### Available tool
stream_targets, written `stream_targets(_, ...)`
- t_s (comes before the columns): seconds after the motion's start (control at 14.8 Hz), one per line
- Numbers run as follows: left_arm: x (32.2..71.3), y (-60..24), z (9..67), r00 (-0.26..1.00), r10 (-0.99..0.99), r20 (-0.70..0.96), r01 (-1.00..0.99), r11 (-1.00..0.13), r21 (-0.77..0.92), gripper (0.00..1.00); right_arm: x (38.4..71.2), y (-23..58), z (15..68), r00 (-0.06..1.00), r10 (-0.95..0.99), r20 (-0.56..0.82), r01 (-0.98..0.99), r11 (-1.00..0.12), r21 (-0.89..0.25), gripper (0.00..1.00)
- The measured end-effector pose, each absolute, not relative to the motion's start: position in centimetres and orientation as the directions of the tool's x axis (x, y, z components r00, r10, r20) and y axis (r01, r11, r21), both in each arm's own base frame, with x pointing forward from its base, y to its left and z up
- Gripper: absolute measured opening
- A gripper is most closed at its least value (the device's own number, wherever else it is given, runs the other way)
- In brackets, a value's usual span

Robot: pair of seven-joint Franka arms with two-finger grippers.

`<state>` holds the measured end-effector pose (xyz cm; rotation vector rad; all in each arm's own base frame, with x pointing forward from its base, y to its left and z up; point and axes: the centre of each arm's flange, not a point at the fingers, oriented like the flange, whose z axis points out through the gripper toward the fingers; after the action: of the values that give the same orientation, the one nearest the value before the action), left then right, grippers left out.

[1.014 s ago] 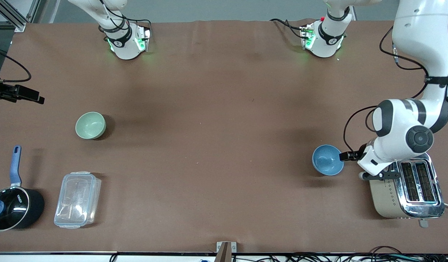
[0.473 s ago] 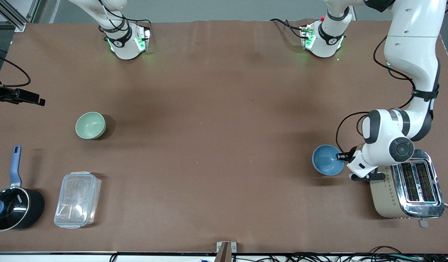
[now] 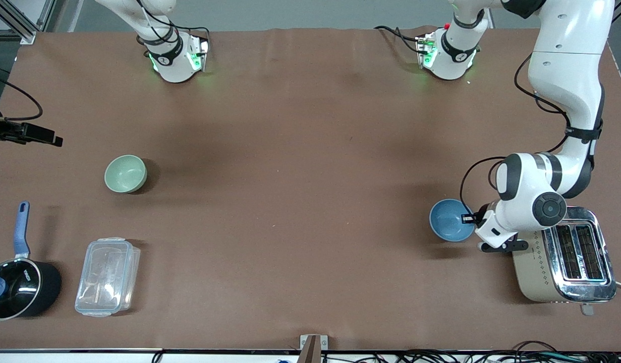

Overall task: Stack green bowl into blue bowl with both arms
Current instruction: 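Carry the blue bowl with the left gripper toward the table middle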

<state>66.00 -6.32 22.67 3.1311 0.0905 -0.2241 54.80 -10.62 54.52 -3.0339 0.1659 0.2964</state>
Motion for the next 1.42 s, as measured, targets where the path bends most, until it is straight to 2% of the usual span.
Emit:
stream_targets(0.14,66.0,-10.7,23.6,0.989,0.074,-0.13,0.079,-0.996,0.032,0.06,54.6,-11.0,53.7,0.972,-0.102,-0.212,-0.123,-0.989,-0.087,1.0)
stream_targets(0.27,65.2,-17.0,25.1,0.986,0.106,-0.129,0.117,-0.99,0.079,0.06,54.4,-13.5,50.8,0.965,-0.093,-0.244,-0.131,-0.981,-0.142,1.0)
stream_targets(0.61,59.1,-33.8,27.7,0.97,0.176,-0.168,0.198,-0.972,0.124,0.06,54.4,-25.0,36.2,0.963,-0.083,-0.256,-0.159,-0.943,-0.292,1.0)
stream_targets(0.81,54.4,-41.5,26.9,0.961,0.198,-0.194,0.219,-0.971,0.098,0.06,54.3,-27.1,29.8,0.963,-0.019,-0.268,-0.114,-0.932,-0.343,1.0)
stream_targets(1.01,51.4,-45.7,23.7,0.955,0.211,-0.21,0.236,-0.967,0.1,0.06,53.6,-27.5,26.4,0.972,0.01,-0.236,-0.089,-0.909,-0.408,1.0)
stream_targets(1.22,50.5,-47.1,20.8,0.949,0.231,-0.214,0.261,-0.958,0.121,0.05,51.9,-27.3,22.3,0.984,0.03,-0.175,-0.057,-0.881,-0.47,1.0)
stream_targets(1.42,50.1,-48.2,20.5,0.947,0.245,-0.207,0.276,-0.951,0.138,0.05,49.9,-26.5,19.6,0.982,0.025,-0.186,-0.076,-0.853,-0.516,0.97)
